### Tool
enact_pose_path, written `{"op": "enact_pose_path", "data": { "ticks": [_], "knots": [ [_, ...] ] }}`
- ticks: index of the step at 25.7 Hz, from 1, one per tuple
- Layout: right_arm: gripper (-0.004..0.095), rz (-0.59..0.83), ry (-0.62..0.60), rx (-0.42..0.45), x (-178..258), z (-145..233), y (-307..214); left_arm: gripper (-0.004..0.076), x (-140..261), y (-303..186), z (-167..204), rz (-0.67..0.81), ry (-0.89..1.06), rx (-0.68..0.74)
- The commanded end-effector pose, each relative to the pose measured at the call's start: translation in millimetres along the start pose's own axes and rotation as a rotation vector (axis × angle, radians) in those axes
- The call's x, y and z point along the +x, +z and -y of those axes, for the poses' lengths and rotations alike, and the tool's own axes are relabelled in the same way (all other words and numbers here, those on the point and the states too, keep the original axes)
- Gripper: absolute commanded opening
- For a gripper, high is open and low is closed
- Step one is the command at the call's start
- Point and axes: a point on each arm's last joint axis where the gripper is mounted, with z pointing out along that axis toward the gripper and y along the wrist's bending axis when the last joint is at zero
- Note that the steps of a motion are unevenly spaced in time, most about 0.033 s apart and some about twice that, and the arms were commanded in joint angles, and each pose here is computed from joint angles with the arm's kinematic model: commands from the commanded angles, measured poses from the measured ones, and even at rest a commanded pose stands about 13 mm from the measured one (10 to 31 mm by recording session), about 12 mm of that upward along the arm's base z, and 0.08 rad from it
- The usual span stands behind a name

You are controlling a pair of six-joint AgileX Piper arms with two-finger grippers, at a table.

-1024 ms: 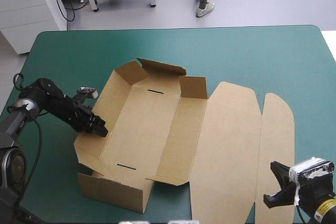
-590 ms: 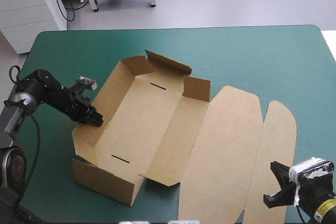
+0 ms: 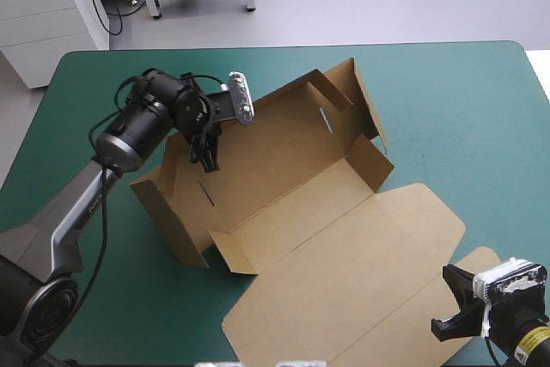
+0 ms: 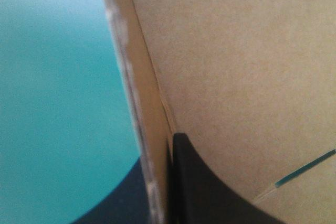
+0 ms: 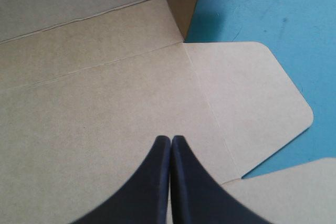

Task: Fold the box

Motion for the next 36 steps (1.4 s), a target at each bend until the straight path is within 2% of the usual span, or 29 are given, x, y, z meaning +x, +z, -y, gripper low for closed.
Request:
{"op": "enact_pose_path", "data": {
  "ticks": [1, 4, 11, 17, 26, 30, 36],
  "knots": [
    [-0.0015, 0.089, -0.015, -0.007, -13.5, -1.3, -3.7, -0.0008, -30.3, -34.0, 1.7, 0.070, 0.210, -0.249],
    [-0.0015, 0.089, -0.015, -0.007, -13.5, -1.3, -3.7, -0.0008, -51.4, -40.6, 10.2, 0.142, 0.292, -0.330],
    [-0.0015, 0.089, -0.015, -0.007, -13.5, -1.3, -3.7, -0.0008, -55.1, -27.3, 41.1, 0.099, 0.370, -0.277],
    [-0.0015, 0.089, -0.012, -0.006, -13.5, -1.2, -3.7, -0.0008, -55.5, -22.8, 78.0, 0.079, 0.544, -0.458],
    [-0.0015, 0.089, -0.012, -0.006, -13.5, -1.2, -3.7, -0.0008, -23.5, -17.1, 99.2, 0.034, 0.511, -0.547],
    [-0.0015, 0.090, -0.016, -0.001, -13.6, -0.8, -3.7, -0.0008, -20.0, -39.0, 107.7, 0.098, 0.459, -0.564],
    [-0.0014, 0.103, -0.053, 0.041, -14.9, 2.8, -3.9, -0.0008, -12.0, -31.4, 123.8, 0.052, 0.498, -0.529]
  ]
}}
